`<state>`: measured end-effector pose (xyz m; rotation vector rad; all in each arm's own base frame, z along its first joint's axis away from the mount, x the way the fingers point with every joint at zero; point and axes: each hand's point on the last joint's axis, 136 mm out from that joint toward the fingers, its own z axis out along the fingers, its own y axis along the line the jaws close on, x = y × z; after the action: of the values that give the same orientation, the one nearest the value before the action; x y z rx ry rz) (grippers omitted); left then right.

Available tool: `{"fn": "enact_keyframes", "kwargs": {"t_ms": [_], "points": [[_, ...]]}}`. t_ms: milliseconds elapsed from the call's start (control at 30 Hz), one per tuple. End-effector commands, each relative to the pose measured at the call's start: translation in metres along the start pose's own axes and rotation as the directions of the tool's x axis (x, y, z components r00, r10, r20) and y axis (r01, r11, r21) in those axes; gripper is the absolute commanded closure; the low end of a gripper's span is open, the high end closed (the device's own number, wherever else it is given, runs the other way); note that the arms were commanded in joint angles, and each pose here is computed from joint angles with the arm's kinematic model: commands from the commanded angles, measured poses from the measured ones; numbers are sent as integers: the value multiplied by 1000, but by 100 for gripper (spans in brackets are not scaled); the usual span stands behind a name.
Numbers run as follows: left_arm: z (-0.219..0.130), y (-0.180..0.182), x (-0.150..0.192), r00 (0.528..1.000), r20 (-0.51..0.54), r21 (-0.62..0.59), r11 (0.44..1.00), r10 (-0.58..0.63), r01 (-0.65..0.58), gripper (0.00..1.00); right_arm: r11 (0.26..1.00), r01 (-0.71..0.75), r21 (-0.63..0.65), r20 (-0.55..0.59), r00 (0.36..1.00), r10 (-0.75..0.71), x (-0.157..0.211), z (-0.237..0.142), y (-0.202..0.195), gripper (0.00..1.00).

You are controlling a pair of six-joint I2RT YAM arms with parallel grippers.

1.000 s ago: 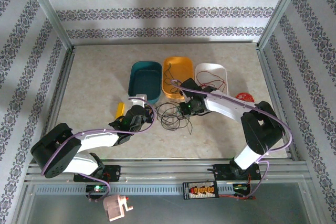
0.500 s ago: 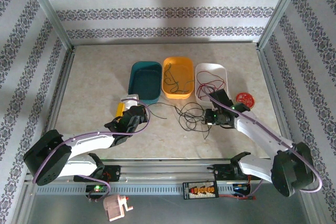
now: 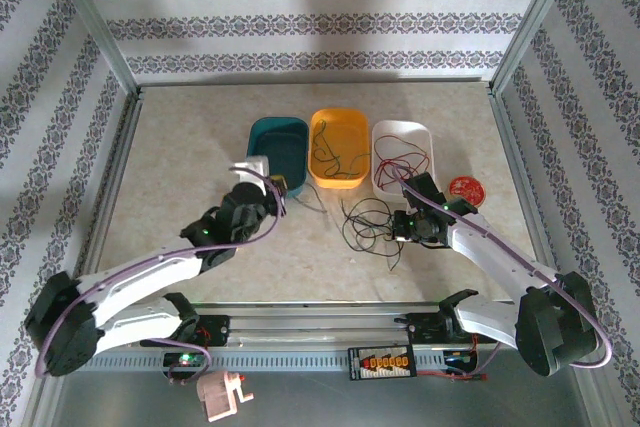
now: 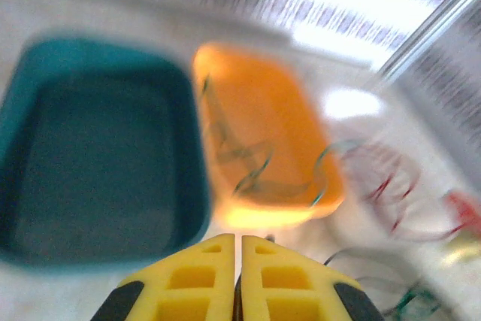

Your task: Untangle the cables

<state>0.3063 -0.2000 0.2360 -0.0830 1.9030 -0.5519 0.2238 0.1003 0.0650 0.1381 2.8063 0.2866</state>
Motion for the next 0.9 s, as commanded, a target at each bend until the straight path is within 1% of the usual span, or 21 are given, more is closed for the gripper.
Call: {"fn": "enact_keyframes", "kwargs": {"t_ms": [0,100,233,400,533,667,767,867], "points": [[-24,5,-62,992,104,-92,994,69,-59,100,1000,-13,-23,1,1000,13,-2,2,4,100],[-21,18,-92,992,110,-153,987,59,-42,100,999,-14,-35,1,1000,14,-2,2,7,100],[3,36,-114,994,94,-189,981,51,-32,100,998,4,-58,10,1000,-3,-5,-1,12,100],[50,62,-115,997,58,-229,973,51,-37,100,997,14,-74,21,1000,-13,-4,-5,16,100],[91,76,-97,996,-14,-236,968,85,-86,100,996,23,-83,27,999,-21,-1,-7,17,100],[124,91,-65,989,-120,-266,957,86,-116,100,996,29,-88,30,999,-26,2,-7,16,99],[138,103,-39,981,-180,-288,951,66,-117,100,996,33,-87,30,999,-31,4,-6,16,99],[145,113,-18,974,-225,-313,944,33,-105,100,996,36,-87,31,999,-34,3,-5,16,99]]}}
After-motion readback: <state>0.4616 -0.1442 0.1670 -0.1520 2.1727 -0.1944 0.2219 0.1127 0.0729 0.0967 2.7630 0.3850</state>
